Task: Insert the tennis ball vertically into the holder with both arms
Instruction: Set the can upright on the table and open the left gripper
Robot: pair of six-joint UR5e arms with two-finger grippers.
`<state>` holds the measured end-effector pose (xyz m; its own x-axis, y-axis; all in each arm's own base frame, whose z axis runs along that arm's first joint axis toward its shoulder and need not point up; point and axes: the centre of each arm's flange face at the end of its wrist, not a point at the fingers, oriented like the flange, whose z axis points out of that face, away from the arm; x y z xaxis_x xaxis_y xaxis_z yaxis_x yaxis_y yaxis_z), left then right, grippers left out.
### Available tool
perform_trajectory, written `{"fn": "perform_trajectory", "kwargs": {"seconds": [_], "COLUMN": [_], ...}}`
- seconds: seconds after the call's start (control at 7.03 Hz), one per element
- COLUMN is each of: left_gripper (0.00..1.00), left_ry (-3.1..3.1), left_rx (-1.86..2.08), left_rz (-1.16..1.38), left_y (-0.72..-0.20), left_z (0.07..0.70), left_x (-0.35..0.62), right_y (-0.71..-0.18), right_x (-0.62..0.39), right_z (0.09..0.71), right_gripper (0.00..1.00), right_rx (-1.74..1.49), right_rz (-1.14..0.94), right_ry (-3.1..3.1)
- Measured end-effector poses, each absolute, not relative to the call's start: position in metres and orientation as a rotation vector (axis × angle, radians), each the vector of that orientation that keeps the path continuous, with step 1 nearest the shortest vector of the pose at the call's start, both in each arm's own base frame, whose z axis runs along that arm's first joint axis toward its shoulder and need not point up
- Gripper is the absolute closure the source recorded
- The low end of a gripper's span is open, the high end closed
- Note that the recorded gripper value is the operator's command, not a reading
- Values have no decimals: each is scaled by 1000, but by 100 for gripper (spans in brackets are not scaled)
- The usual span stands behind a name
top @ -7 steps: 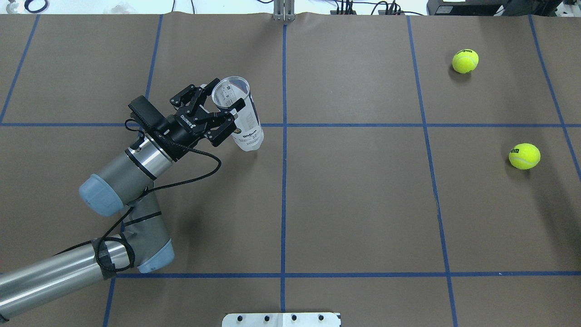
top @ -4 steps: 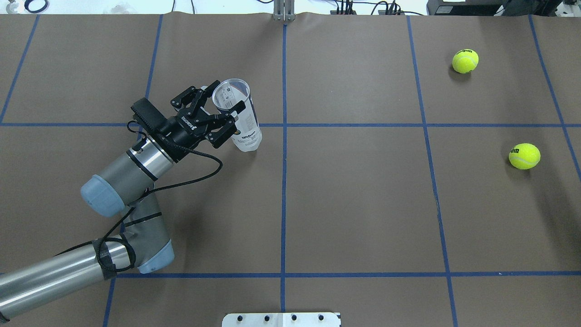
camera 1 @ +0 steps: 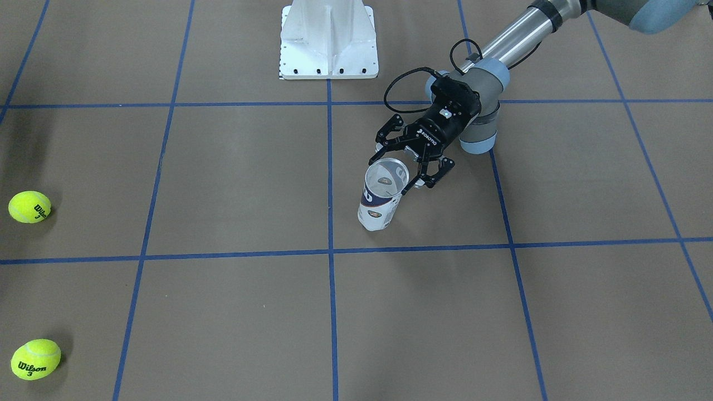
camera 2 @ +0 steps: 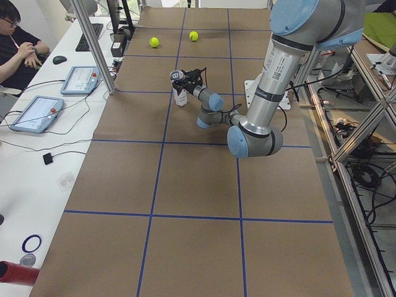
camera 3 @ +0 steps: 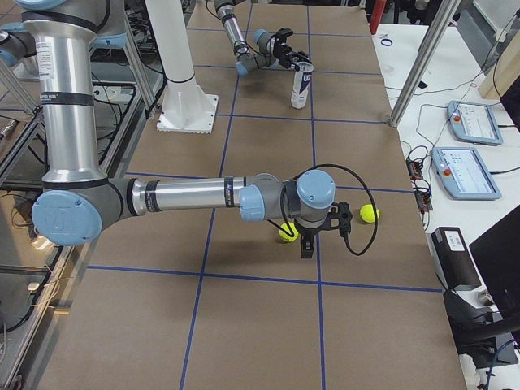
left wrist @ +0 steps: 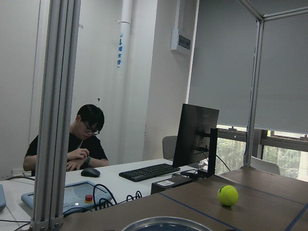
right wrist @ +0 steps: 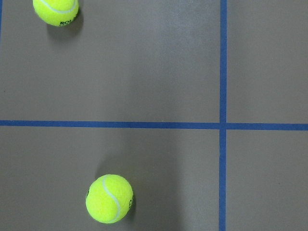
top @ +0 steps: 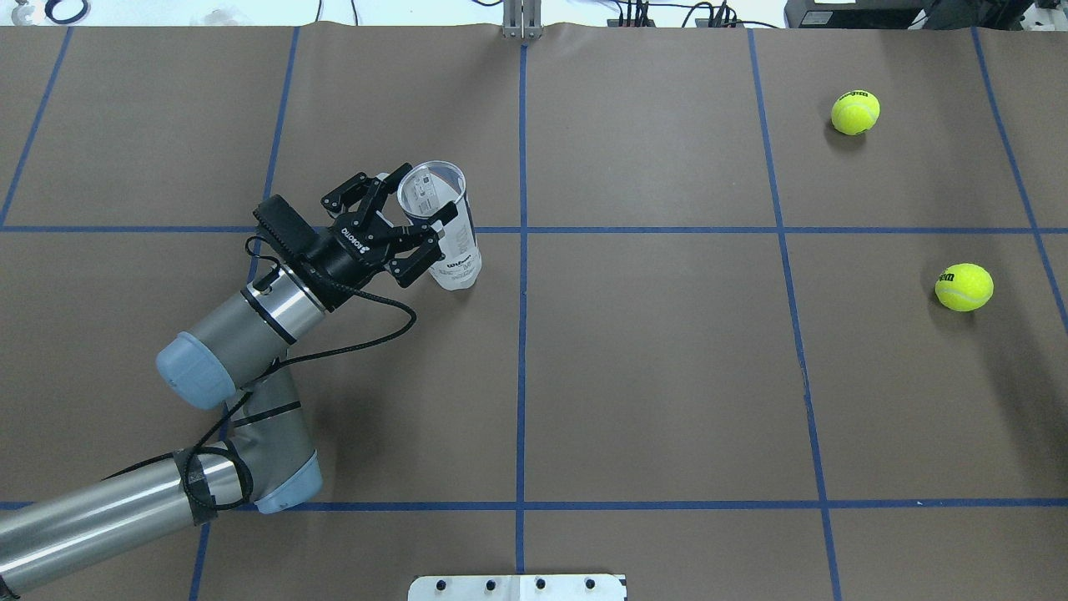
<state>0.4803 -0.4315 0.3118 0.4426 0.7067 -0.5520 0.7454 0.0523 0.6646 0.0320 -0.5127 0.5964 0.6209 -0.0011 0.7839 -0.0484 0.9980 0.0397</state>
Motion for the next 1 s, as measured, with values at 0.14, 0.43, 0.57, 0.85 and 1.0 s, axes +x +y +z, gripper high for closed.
{"fn": "perform_trajectory", "kwargs": {"seconds": [0.14, 0.43, 0.57, 0.85, 1.0], "left_gripper": [1, 1, 1, 1, 1], "left_ry": [1268, 1256, 1258, 1282, 1292], "left_rx": [1672, 1681, 1684, 1708, 1722], "left_rz": [-41, -32, -33, -53, -65], "left_y": [-432, -431, -431, -430, -429], "left_z": [312, 311, 309, 292, 277], "left_x": [481, 481, 480, 469, 458], "right_y": [-513, -513, -513, -513, -513], "right_x": [32, 32, 32, 32, 32], "right_z": [597, 597, 598, 598, 598], "right_gripper": [0, 0, 0, 0, 0], "right_rx": [59, 57, 57, 57, 57], "right_rz": [27, 28, 29, 29, 29], "right_ry": [-900, -898, -897, -897, -898]}}
